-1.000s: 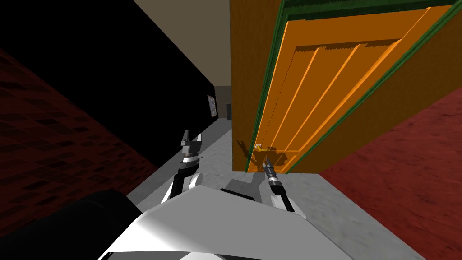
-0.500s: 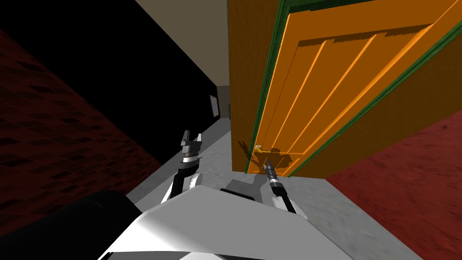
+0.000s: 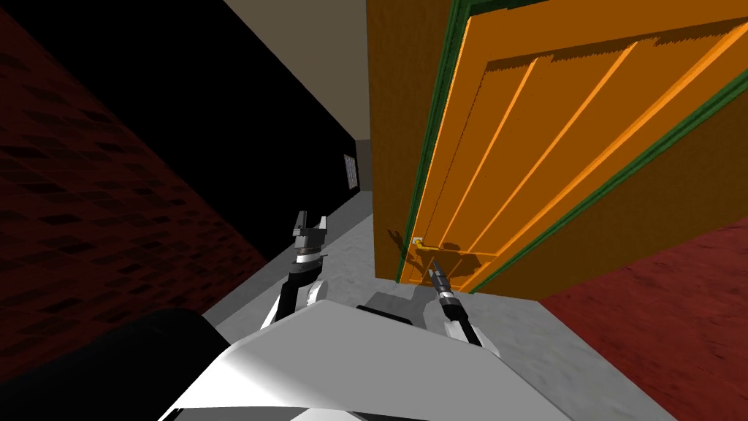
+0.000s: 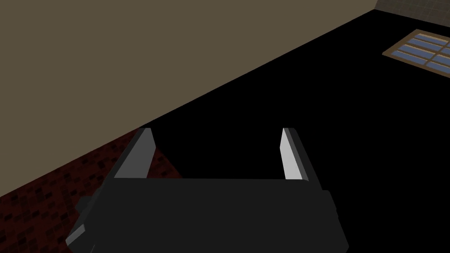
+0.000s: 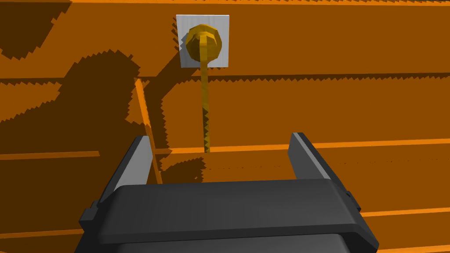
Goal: Pull the door open
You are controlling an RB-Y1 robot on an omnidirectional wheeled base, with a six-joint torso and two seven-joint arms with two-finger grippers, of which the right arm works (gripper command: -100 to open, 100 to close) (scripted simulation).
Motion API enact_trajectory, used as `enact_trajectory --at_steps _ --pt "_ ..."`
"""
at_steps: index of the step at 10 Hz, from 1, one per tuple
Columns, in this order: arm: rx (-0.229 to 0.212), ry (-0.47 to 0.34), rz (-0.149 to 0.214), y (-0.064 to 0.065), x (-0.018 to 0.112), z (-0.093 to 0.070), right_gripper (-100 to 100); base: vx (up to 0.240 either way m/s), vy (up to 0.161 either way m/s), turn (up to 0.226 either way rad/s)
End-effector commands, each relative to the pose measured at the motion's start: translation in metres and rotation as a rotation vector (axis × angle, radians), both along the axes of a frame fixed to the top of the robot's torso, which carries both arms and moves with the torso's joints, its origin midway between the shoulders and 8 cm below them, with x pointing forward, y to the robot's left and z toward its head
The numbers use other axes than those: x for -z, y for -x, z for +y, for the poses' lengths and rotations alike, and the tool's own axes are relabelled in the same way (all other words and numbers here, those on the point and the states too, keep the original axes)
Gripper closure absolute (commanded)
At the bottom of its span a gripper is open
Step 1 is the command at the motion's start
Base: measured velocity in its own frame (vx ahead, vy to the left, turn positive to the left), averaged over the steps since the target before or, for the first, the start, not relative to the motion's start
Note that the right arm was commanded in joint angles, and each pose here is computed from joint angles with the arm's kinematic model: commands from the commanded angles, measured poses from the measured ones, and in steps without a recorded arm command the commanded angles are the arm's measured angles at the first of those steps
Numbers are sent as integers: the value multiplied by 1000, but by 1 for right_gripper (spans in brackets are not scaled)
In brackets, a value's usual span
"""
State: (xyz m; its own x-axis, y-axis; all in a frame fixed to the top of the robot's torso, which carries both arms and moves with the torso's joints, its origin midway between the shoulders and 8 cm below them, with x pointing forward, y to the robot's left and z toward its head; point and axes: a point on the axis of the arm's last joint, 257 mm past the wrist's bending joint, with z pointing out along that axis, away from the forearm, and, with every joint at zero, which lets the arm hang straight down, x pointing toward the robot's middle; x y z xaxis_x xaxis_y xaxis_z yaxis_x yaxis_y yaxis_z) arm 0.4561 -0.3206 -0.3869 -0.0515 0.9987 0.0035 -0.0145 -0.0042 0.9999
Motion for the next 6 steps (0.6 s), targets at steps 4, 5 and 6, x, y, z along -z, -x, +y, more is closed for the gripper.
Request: enact_trajectory --at_steps 4,5,6 --pt "49 4 10 7 4 -28 -100 57 -20 145" --pt "49 4 10 7 4 -28 -100 83 13 85" --pt "82 4 10 11 4 -45 -100 108 39 152"
